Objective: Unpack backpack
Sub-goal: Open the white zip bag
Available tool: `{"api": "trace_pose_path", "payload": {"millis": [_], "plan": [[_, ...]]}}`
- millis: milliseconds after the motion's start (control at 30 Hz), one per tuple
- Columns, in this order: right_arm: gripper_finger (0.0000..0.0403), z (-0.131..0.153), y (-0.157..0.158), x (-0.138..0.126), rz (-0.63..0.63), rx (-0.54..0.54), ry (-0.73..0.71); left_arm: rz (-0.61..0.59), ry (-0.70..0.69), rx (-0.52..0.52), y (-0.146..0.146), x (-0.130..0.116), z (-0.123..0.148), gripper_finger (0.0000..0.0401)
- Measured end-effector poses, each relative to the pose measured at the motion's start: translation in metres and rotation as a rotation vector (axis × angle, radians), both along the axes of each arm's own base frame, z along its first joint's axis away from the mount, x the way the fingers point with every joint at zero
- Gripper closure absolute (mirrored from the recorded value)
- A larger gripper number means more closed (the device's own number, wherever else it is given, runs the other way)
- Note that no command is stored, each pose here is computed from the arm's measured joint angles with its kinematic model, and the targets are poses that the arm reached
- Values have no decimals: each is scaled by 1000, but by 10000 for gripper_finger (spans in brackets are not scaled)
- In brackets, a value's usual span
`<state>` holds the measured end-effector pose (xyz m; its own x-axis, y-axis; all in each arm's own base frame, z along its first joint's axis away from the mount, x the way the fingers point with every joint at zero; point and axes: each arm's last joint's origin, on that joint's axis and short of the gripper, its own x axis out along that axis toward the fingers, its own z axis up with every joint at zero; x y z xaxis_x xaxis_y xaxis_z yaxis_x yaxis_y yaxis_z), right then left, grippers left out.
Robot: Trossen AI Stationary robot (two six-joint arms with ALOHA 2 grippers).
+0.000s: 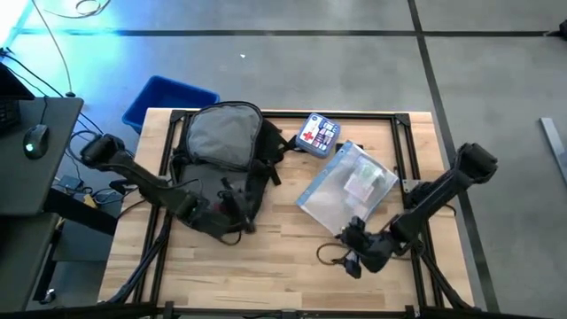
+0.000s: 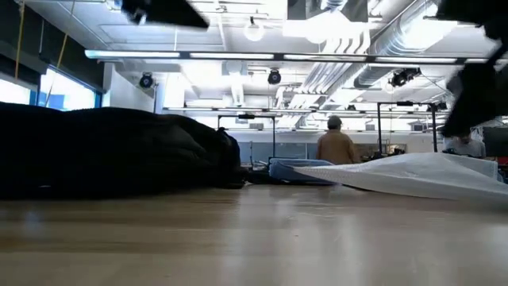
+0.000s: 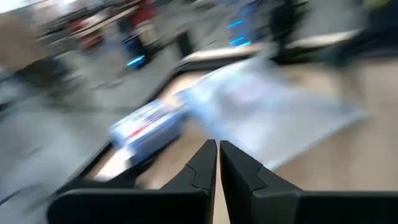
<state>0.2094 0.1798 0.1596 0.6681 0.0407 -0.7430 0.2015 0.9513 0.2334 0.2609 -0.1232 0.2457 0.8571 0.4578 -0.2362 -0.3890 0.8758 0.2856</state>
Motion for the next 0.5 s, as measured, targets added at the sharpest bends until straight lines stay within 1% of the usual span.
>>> {"api": "trace_pose_path", "payload": {"millis": [100,167,200,233,367,433,500], "plan": [[63,-15,9,4,66,14,123,-190,0,-24,-13,9,-4,401],[80,-15,18,11,91,-17,177,-257,15,-39,-18,15,-13,401],[88,-15,24,14,101,-63,214,-269,28,-42,-20,17,-18,401],[96,-15,29,17,96,-131,253,-269,47,-43,-22,20,-26,401],[127,-15,51,25,66,-430,359,-260,126,-45,-29,27,-55,401],[138,-21,60,24,61,-539,424,-282,159,-46,-33,29,-67,401],[146,-33,62,19,32,-618,494,-312,198,-47,-36,31,-77,401]]}}
